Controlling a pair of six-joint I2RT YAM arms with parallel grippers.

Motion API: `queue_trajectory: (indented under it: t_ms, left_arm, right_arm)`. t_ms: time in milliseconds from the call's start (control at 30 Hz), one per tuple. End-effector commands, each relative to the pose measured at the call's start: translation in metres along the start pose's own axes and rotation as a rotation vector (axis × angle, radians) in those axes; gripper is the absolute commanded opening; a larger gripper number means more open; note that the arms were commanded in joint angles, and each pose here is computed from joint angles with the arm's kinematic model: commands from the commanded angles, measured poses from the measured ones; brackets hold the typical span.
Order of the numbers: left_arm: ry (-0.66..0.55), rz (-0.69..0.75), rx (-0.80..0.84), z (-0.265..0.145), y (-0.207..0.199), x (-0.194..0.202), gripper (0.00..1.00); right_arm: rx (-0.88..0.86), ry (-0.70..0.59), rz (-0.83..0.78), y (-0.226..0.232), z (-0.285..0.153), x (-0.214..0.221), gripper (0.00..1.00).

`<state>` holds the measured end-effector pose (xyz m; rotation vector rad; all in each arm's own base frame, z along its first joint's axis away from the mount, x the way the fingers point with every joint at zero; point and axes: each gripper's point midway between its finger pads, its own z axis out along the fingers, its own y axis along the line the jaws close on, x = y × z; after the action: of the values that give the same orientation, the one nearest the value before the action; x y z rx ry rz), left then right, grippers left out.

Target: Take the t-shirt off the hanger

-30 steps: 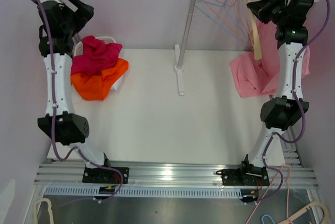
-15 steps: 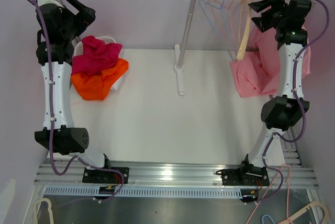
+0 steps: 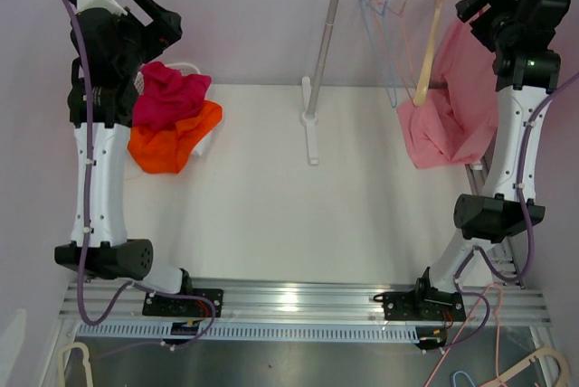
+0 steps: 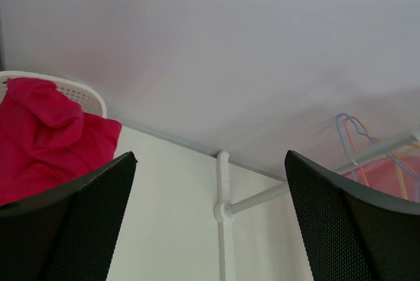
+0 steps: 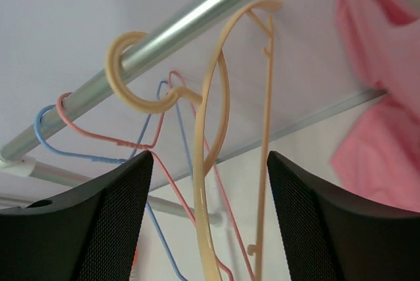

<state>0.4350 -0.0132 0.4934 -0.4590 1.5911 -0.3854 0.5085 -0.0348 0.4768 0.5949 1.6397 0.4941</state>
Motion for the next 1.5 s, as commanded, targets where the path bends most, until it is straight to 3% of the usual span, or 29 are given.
queue_trajectory:
  t_ms: [0, 167, 367, 700, 967, 1000, 1067, 1200, 1233, 1300, 1333, 1467]
  left_arm:
    - [-0.077, 0.073, 0.068, -0.033, -0.029, -0.019, 1.00]
    - [-0.021, 0.131, 0.285, -0.050, -0.075, 0.003, 1.00]
    - [0.078, 0.173, 0.432, -0.054, -0.111, 0.043, 1.00]
    - [0.123, 0.230, 0.502, -0.044, -0.138, 0.078, 0.99]
    - [0.136, 0.252, 0.500, -0.039, -0.141, 0.093, 0.99]
    - [0.135, 0.252, 0.501, -0.040, -0.142, 0.092, 1.00]
    - [0.137, 0.253, 0.501, -0.039, -0.142, 0.093, 1.00]
    - [0.146, 0.250, 0.506, -0.040, -0.143, 0.097, 0.99]
    - [0.149, 0.249, 0.510, -0.040, -0.144, 0.098, 1.00]
    - [0.152, 0.251, 0.513, -0.042, -0.145, 0.099, 0.99]
    - [0.152, 0.251, 0.515, -0.043, -0.145, 0.099, 0.99]
    - [0.153, 0.254, 0.511, -0.044, -0.143, 0.100, 1.00]
  right_arm:
    - [0.066, -0.138, -0.235, 0.001, -0.035, -0.038, 0.75]
    - [0.218, -0.210, -0.394, -0.032, -0.036, -0.057, 0.72]
    - [0.338, -0.238, -0.519, -0.069, -0.026, -0.077, 0.65]
    - [0.543, -0.236, -0.666, -0.121, 0.002, -0.087, 0.61]
    - [0.570, -0.226, -0.655, -0.146, 0.017, -0.089, 0.56]
    - [0.569, -0.226, -0.643, -0.148, 0.017, -0.090, 0.45]
    - [0.569, -0.212, -0.637, -0.149, 0.017, -0.086, 0.38]
    - [0.577, -0.181, -0.620, -0.149, 0.006, -0.081, 0.43]
    - [0.574, -0.180, -0.620, -0.147, 0.003, -0.081, 0.36]
    - [0.564, -0.184, -0.618, -0.142, -0.003, -0.083, 0.07]
    - [0.561, -0.180, -0.615, -0.141, -0.005, -0.082, 0.02]
    - [0.519, -0.151, -0.589, -0.132, -0.011, -0.076, 0.00]
